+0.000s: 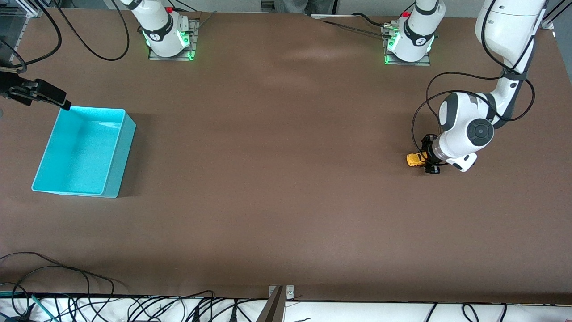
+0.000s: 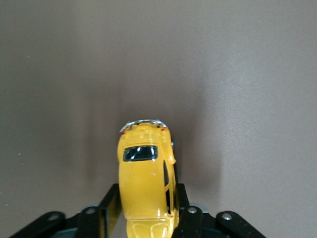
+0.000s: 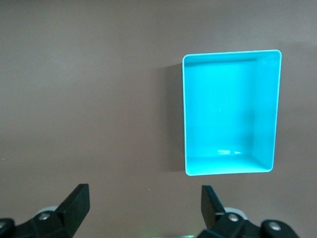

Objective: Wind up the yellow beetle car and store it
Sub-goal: 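Drag the car backward along the table with the left gripper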

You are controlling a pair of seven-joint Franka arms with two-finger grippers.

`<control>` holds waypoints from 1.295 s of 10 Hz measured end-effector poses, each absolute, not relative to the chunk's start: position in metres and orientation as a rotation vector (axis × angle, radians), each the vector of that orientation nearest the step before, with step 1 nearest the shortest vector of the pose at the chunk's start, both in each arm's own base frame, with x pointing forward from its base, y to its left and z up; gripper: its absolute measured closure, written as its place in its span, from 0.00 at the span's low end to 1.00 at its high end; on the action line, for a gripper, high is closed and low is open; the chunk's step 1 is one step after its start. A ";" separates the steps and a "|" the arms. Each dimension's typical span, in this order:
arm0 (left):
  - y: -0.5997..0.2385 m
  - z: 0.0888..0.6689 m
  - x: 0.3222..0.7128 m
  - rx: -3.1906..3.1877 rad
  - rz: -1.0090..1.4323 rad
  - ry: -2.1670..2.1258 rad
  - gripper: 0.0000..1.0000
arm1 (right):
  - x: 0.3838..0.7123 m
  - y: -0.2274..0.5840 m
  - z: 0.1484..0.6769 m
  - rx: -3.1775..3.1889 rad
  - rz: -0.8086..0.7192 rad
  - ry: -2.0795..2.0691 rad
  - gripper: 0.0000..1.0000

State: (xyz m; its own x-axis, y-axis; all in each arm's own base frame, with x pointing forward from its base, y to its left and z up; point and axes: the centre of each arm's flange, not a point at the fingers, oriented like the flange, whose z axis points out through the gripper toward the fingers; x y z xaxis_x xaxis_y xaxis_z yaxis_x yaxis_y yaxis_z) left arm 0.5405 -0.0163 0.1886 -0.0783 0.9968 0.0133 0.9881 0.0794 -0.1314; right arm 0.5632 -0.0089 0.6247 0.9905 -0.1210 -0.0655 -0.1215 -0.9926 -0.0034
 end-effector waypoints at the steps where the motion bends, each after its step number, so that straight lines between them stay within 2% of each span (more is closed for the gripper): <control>1: -0.016 0.188 0.541 -2.062 0.131 -2.233 0.55 | 0.563 -0.009 0.624 -3.127 0.104 0.190 0.00; 9: -0.051 0.187 0.535 -2.143 0.156 -2.117 0.55 | 0.563 -0.009 0.624 -3.127 0.107 0.190 0.00; 13: -0.042 0.187 0.536 -2.146 0.158 -2.110 0.55 | 0.563 -0.009 0.624 -3.127 0.108 0.190 0.00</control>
State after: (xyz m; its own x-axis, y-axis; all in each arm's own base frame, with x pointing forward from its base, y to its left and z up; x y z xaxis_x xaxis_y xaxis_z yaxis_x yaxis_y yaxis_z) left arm 0.5358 -0.0424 0.1870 0.0183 0.9997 0.0153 0.9863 -0.0156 -0.1641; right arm 0.5631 -0.0088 0.6237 0.9903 -0.1208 -0.0690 -0.1213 -0.9926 -0.0031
